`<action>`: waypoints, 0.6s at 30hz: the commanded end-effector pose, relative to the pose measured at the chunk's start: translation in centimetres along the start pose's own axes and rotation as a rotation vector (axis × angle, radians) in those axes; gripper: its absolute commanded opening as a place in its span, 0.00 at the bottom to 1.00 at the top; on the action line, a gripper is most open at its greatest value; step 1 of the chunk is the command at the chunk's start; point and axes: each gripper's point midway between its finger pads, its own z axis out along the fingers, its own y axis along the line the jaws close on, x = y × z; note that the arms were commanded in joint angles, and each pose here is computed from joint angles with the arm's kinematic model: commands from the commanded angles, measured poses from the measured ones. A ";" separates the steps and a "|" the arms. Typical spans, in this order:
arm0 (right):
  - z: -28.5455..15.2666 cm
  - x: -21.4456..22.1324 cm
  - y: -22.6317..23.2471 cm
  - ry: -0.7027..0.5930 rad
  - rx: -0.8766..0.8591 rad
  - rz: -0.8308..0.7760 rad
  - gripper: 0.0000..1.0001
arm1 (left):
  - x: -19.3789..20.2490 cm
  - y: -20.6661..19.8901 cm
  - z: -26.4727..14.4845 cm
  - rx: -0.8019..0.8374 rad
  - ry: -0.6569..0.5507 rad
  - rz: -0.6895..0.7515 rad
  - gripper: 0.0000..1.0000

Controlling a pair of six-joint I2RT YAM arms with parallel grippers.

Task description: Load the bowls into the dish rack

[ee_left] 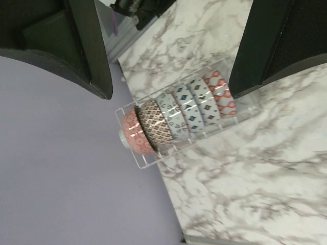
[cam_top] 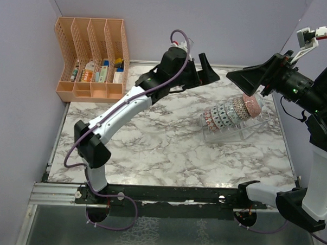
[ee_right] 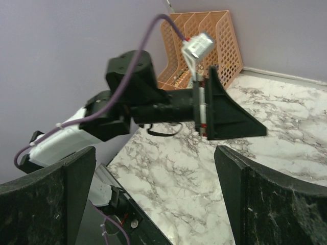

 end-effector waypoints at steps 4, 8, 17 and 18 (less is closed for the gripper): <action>0.9 0.4 0.3 0.015 -0.059 0.006 0.99 | -2.8 6.5 -7.8 -0.365 -0.145 0.129 0.99; 1.4 0.7 -0.2 0.027 -0.055 0.005 1.00 | -3.6 8.2 -10.4 -0.474 -0.199 0.124 0.99; 2.0 1.1 -0.9 0.031 -0.049 0.006 0.99 | -4.9 10.8 -14.4 -0.683 -0.263 0.129 0.99; 2.1 1.2 -1.0 0.032 -0.048 0.006 0.99 | -5.0 10.7 -14.5 -0.679 -0.270 0.128 0.99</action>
